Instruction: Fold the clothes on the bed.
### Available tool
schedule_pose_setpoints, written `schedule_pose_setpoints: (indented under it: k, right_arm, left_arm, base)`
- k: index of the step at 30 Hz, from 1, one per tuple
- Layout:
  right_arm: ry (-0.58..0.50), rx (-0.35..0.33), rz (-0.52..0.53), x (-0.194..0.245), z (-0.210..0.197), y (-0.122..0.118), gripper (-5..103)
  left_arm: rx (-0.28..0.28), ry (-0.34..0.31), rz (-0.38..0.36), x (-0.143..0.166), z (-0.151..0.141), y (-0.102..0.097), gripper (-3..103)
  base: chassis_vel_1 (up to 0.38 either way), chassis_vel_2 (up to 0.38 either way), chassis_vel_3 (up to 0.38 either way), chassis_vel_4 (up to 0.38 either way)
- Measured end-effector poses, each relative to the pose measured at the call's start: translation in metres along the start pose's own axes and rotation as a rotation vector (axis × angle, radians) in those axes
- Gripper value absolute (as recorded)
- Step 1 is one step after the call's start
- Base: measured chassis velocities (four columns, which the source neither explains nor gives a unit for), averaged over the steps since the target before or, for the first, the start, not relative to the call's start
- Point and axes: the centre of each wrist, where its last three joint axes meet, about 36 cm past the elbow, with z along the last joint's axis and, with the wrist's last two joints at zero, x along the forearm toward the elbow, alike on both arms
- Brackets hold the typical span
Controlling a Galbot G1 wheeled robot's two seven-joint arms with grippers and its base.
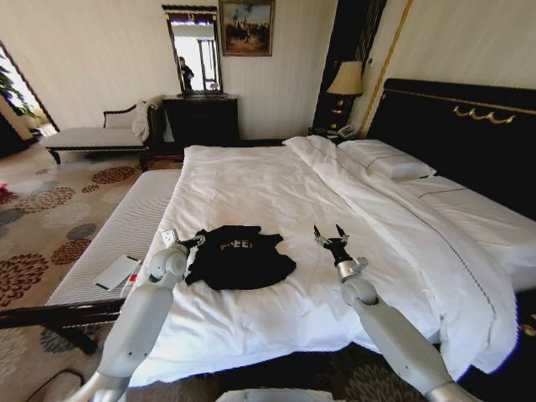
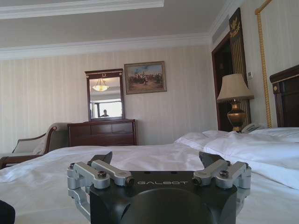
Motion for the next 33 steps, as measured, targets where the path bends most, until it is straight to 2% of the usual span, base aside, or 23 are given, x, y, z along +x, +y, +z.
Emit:
schedule_pose_setpoints:
  k: [1, 3, 5, 6, 9, 12, 14, 16, 17, 18, 21, 24, 26, 29, 33]
  right_arm:
    - [0.0, 0.001, 0.002, 0.0003, -0.0002, -0.0009, 100]
    - [-0.001, 0.001, 0.003, 0.0004, -0.0003, -0.0011, 100]
    - [-0.003, 0.002, 0.005, 0.0002, -0.0007, -0.0021, 100]
    - [-0.003, 0.002, 0.005, 0.0002, -0.0007, -0.0021, 100]
    - [-0.004, 0.001, 0.006, -0.0002, 0.0, -0.0021, 100]
    - [-0.005, 0.0, 0.006, -0.0011, 0.0004, -0.0017, 100]
    - [-0.004, 0.0, 0.004, -0.0015, 0.001, -0.0007, 100]
    - [-0.004, 0.0, 0.004, -0.0015, 0.0011, -0.0005, 100]
    - [-0.004, 0.0, 0.003, -0.0016, 0.0013, -0.0003, 100]
    - [-0.003, 0.001, 0.002, -0.002, 0.0014, -0.0002, 100]
    - [-0.004, 0.001, 0.002, -0.0026, 0.0013, -0.0003, 100]
    - [-0.005, 0.001, 0.001, -0.0031, 0.0012, 0.0, 100]
    - [-0.005, 0.001, 0.0, -0.0031, 0.0012, 0.0001, 100]
    - [-0.004, 0.001, -0.001, -0.003, 0.0017, 0.0006, 100]
    - [-0.002, 0.001, -0.001, -0.0028, 0.0025, 0.0009, 100]
  left_arm:
    - [0.003, 0.004, 0.003, 0.0001, -0.0003, -0.001, 99]
    - [0.004, 0.005, 0.004, 0.0002, -0.0004, -0.0014, 99]
    - [0.006, 0.008, 0.008, 0.0013, -0.0008, -0.0017, 88]
    - [0.006, 0.008, 0.008, 0.0013, -0.0008, -0.0017, 88]
    - [0.009, 0.011, 0.012, 0.0025, -0.0005, -0.0012, 73]
    - [0.013, 0.017, 0.014, 0.0027, 0.0007, -0.0007, 67]
    - [0.021, 0.027, 0.017, 0.0027, 0.0012, -0.0002, 55]
    - [0.024, 0.03, 0.018, 0.0027, 0.0011, -0.0002, 55]
    - [0.03, 0.037, 0.02, 0.0027, 0.0011, 0.0, 49]
    - [0.037, 0.043, 0.023, 0.0027, 0.001, 0.0001, 39]
    - [0.042, 0.045, 0.024, 0.0028, 0.0008, 0.0004, 33]
    - [0.046, 0.042, 0.027, 0.0041, -0.0006, 0.0006, 17]
    - [0.047, 0.042, 0.028, 0.0044, -0.001, 0.0006, 17]
    - [0.05, 0.039, 0.028, 0.005, -0.0024, 0.002, 2]
    - [0.054, 0.036, 0.025, 0.0057, -0.0029, 0.004, 0]
  base:
    - [0.0, 0.0, 0.0, 0.0]
    - [0.0, 0.0, 0.0, 0.0]
    - [0.0, 0.0, 0.0, 0.0]
    - [0.0, 0.0, 0.0, 0.0]
    - [0.0, 0.0, 0.0, 0.0]
    - [0.0, 0.0, 0.0, 0.0]
    - [0.0, 0.0, 0.0, 0.0]
    - [0.0, 0.0, 0.0, 0.0]
    - [0.0, 0.0, 0.0, 0.0]
    - [0.0, 0.0, 0.0, 0.0]
    - [0.0, 0.0, 0.0, 0.0]
    - [0.0, 0.0, 0.0, 0.0]
    - [0.0, 0.0, 0.0, 0.0]
    - [0.0, 0.0, 0.0, 0.0]
    - [0.0, 0.0, 0.0, 0.0]
